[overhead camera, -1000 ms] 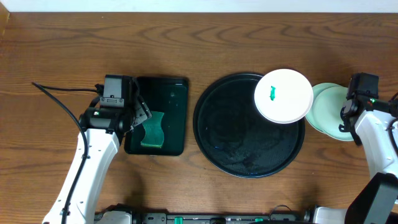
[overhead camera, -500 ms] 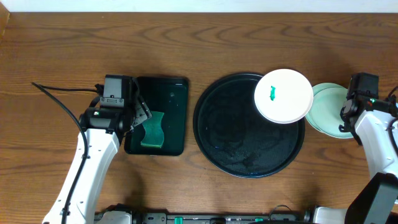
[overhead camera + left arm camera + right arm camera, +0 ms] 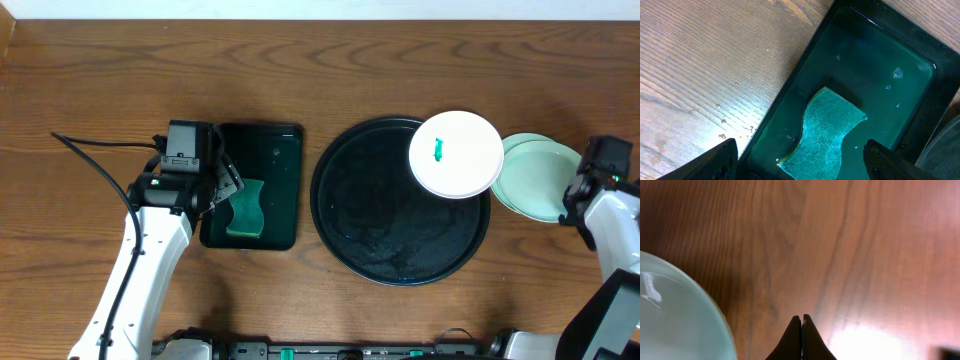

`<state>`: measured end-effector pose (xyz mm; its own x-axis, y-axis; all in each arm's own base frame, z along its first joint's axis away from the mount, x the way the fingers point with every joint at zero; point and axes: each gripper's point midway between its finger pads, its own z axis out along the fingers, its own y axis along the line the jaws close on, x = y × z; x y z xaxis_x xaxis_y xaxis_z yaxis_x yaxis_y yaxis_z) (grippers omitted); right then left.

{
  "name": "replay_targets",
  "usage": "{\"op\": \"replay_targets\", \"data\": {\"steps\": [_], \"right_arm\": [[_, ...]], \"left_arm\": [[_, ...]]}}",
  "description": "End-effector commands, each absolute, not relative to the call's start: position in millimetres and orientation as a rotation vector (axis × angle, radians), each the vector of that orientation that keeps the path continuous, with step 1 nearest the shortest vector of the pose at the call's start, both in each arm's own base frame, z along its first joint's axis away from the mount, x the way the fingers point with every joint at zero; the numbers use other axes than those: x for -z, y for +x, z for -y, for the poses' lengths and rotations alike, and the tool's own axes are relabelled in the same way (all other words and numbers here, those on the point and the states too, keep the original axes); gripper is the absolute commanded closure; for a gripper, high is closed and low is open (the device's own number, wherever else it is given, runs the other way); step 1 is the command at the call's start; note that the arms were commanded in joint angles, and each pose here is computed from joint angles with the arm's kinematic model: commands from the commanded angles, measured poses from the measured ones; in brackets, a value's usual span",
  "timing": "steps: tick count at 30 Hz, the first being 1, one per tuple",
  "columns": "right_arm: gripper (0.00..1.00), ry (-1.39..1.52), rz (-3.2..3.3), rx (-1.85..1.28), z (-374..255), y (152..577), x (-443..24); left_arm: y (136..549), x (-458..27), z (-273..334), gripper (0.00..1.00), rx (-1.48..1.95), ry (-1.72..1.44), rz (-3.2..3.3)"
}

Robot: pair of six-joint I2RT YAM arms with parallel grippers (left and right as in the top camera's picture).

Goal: Clean dirty plates on tray and stack at the side

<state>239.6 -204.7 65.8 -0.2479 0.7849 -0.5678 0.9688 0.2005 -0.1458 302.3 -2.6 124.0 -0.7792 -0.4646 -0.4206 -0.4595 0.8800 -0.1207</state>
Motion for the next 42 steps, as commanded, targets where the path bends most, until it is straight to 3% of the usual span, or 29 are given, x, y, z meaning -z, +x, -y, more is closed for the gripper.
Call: {"op": "replay_targets", "data": {"steps": [1, 6, 8, 12, 17, 21, 24, 27, 31, 35, 42], "right_arm": [[0.99, 1.670, -2.133, 0.547, 195, 246, -47], [0.98, 1.429, -2.276, 0.253, 172, 286, -37], [0.94, 1.376, -2.301, 0.205, 168, 293, -37], [0.91, 1.373, -2.313, 0.192, 165, 293, -36], [0.82, 1.378, -2.375, 0.189, 158, 283, -30], [0.95, 1.234, -2.567, 0.158, 141, 268, -22], [0.95, 1.168, -2.635, 0.168, 137, 260, -23], [0.86, 1.096, -2.659, 0.050, 123, 266, -32], [0.58, 0.837, -2.678, -0.319, 77, 287, -50], [0.55, 0.718, -2.730, -0.495, 44, 282, -54], [0.55, 0.564, -2.904, -0.414, 20, 257, -41]], "left_arm": [[306, -131, 1, 0.19, 0.018, -0.673, -2.585], [306, -131, 1, 0.20, 0.018, -0.673, -2.585], [306, -131, 1, 0.20, 0.018, -0.673, -2.585], [306, -131, 1, 0.20, 0.018, -0.673, -2.585], [306, -131, 1, 0.20, 0.019, -0.672, -2.585], [306, -131, 1, 0.19, 0.019, -0.672, -2.585], [306, -131, 1, 0.20, 0.018, -0.673, -2.585], [306, -131, 1, 0.19, 0.019, -0.672, -2.585], [306, -131, 1, 0.20, 0.019, -0.672, -2.585], [306, -131, 1, 0.20, 0.018, -0.673, -2.585], [306, -131, 1, 0.20, 0.018, -0.673, -2.585]]}}
